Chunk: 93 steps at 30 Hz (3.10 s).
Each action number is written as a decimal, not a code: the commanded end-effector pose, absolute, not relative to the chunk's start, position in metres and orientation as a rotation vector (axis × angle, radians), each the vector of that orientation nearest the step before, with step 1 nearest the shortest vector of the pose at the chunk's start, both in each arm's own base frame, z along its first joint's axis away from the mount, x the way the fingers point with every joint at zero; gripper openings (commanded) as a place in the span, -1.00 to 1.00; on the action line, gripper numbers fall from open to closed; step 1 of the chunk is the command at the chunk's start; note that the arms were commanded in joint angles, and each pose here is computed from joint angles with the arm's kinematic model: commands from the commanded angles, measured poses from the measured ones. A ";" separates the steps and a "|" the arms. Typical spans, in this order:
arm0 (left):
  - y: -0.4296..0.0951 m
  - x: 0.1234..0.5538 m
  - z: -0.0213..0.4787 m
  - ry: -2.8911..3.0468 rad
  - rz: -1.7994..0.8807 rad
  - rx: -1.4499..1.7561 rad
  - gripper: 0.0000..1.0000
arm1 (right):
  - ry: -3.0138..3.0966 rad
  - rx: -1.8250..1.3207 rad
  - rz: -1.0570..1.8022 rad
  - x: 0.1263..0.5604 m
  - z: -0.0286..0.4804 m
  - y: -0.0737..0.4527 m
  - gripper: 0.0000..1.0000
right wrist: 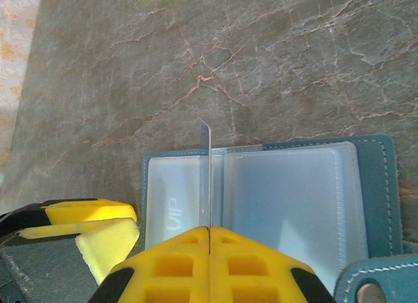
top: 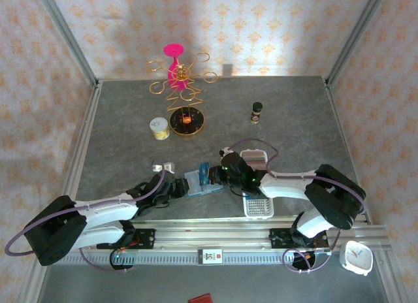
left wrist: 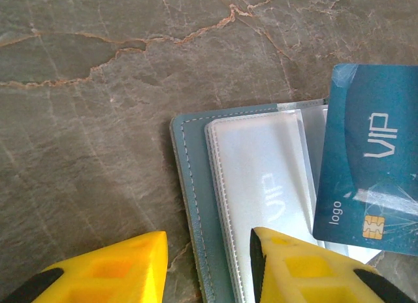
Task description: Put the credit cards into the card holder
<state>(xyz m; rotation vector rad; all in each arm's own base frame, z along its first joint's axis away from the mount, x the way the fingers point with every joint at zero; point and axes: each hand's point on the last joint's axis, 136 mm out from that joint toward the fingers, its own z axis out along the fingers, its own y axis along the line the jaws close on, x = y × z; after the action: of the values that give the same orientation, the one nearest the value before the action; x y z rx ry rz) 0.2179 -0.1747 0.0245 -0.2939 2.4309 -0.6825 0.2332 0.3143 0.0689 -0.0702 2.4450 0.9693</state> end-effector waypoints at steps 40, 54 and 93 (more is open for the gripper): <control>-0.178 0.217 0.022 2.431 -0.706 -0.299 -0.24 | 2.618 -0.099 0.993 0.213 0.032 0.314 -1.00; -0.172 0.216 0.015 2.434 -0.674 -0.299 -0.23 | 2.645 -0.281 0.995 0.217 0.033 0.345 -1.00; -0.177 0.213 0.011 2.440 -0.720 -0.298 -0.24 | 2.716 -0.164 0.514 0.205 0.021 0.291 -0.15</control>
<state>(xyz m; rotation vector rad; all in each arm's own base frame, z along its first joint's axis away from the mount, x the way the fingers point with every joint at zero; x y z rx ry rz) 0.2216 -0.1784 0.0243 -0.3005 2.3980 -0.7176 0.2075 0.3000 0.0322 -0.1782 2.6938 0.5973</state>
